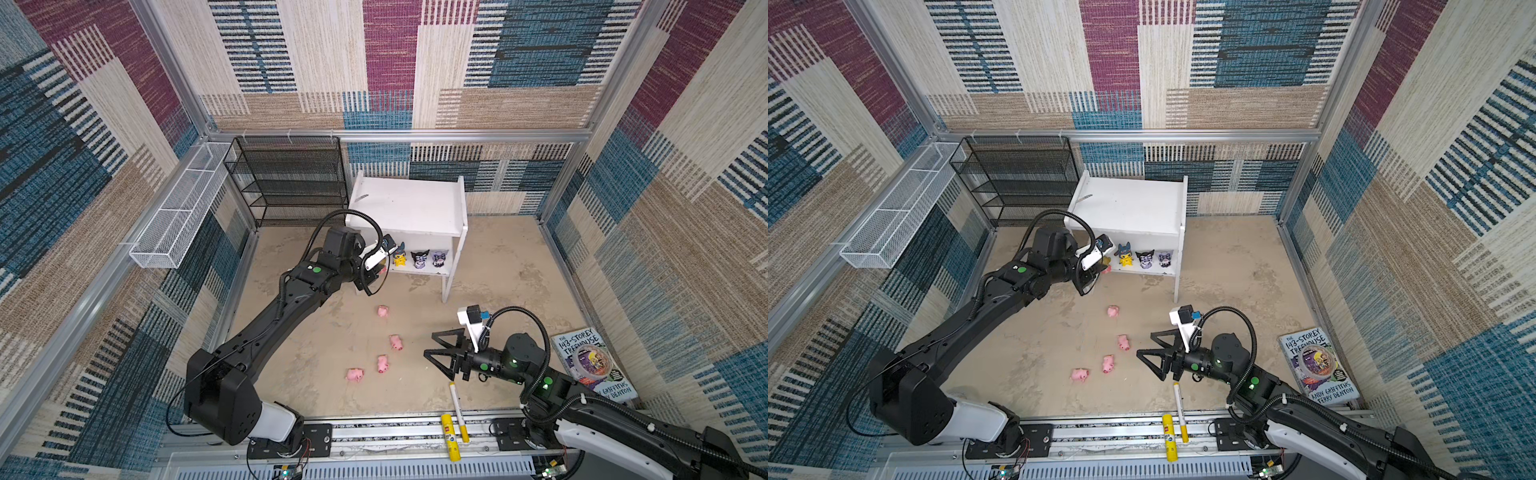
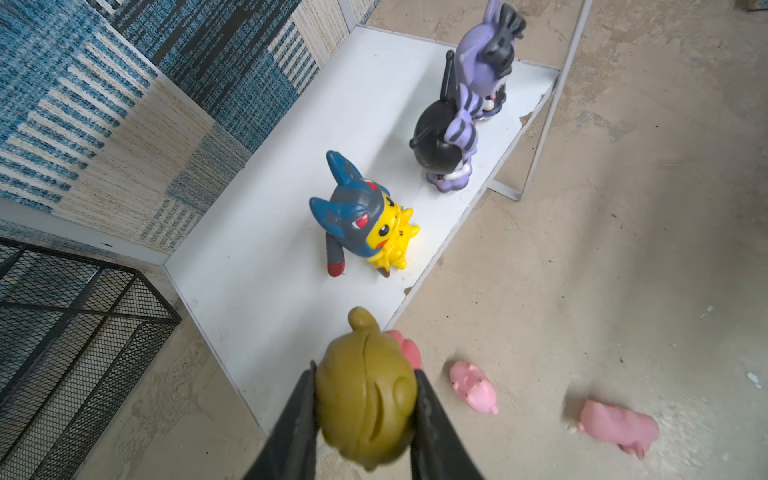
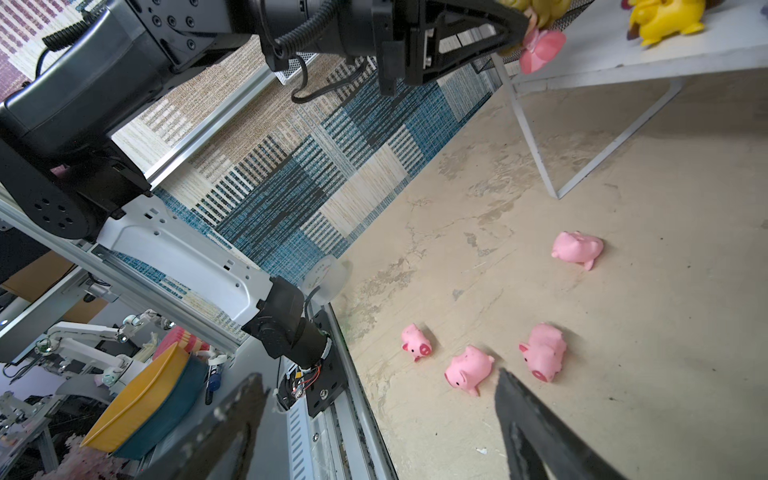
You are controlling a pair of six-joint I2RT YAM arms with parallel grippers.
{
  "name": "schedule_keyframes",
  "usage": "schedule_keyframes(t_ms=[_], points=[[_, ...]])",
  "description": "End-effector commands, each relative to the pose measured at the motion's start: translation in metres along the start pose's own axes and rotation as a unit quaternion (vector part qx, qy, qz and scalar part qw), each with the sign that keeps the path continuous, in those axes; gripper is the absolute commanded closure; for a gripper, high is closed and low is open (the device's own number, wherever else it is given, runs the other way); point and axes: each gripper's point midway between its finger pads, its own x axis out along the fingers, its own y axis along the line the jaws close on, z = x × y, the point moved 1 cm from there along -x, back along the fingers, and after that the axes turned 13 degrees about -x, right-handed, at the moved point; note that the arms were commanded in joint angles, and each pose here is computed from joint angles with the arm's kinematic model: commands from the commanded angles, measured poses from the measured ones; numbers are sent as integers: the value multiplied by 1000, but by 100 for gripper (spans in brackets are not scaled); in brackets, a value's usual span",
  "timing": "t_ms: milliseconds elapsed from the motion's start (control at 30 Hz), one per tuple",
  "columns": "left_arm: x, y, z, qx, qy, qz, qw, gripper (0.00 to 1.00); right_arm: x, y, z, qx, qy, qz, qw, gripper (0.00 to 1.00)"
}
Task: Place and organize the plastic toys onto the shelf
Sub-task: 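Lower the figure toward the shelf's lower tier beside the Pikachu figure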
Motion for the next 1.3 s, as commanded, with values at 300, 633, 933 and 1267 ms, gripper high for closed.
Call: schedule_keyframes(t_ms=[300,633,933,1267], points=[[9,9,9,14,-24,17,999,68,-2,-2,1,-3,-9,-4,1000,12],[9,9,7,16,-30,23,999,68,-4,-2,1,-4,-15,-5,1000,12],[13,14,2,22,-23,38,999,67,-3,-1,2,-5,-19,0,1000,12],[20,21,-1,24,-16,56,998,65,-3,0,2,-6,-20,2,1000,12]])
